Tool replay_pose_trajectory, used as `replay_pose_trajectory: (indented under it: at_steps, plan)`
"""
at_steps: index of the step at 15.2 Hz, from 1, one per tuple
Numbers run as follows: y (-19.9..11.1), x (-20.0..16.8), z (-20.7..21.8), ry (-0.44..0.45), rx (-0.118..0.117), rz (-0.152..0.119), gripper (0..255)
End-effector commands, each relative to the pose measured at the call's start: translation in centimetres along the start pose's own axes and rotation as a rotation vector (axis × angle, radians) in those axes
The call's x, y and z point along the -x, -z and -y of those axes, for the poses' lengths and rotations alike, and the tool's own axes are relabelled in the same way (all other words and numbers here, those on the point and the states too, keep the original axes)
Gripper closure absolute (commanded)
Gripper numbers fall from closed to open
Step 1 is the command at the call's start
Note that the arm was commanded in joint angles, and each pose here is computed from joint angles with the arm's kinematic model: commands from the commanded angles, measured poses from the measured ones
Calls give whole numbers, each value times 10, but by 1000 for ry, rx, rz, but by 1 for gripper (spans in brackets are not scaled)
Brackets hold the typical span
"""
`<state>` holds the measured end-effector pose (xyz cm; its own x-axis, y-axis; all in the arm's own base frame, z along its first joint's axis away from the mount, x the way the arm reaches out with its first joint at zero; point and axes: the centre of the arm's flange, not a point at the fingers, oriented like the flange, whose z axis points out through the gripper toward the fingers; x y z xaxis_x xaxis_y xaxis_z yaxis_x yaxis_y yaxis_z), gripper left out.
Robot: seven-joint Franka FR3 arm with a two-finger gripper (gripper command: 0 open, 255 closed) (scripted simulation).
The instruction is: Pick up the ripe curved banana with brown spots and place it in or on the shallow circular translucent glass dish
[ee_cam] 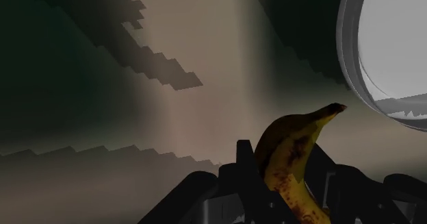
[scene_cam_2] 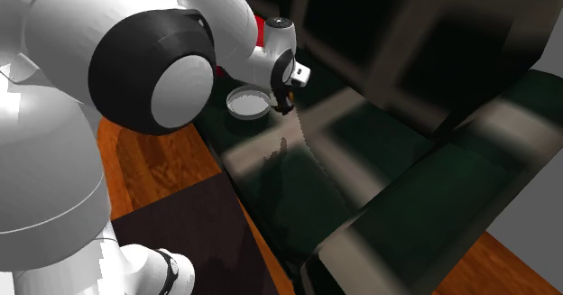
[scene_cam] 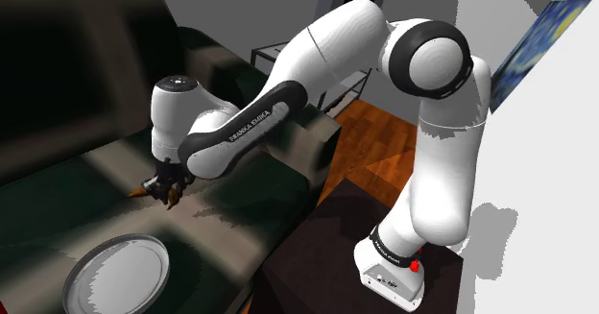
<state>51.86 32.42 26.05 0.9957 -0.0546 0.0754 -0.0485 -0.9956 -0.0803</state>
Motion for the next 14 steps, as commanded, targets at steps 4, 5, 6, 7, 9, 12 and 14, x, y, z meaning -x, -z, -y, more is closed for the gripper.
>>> replay_pose_trajectory:
  at_steps: [4,5,6,7,9,12,14]
  plan:
    - [21,7,12,0,0,0,255]
    - [21,16,22,0,0,0,255]
    - [20,24,32,0,0,0,255]
    - [20,33,42,0,0,0,255]
    - [19,50,62,0,0,0,255]
    - [18,75,93,0,0,0,255]
    - [17,92,113,0,0,0,255]
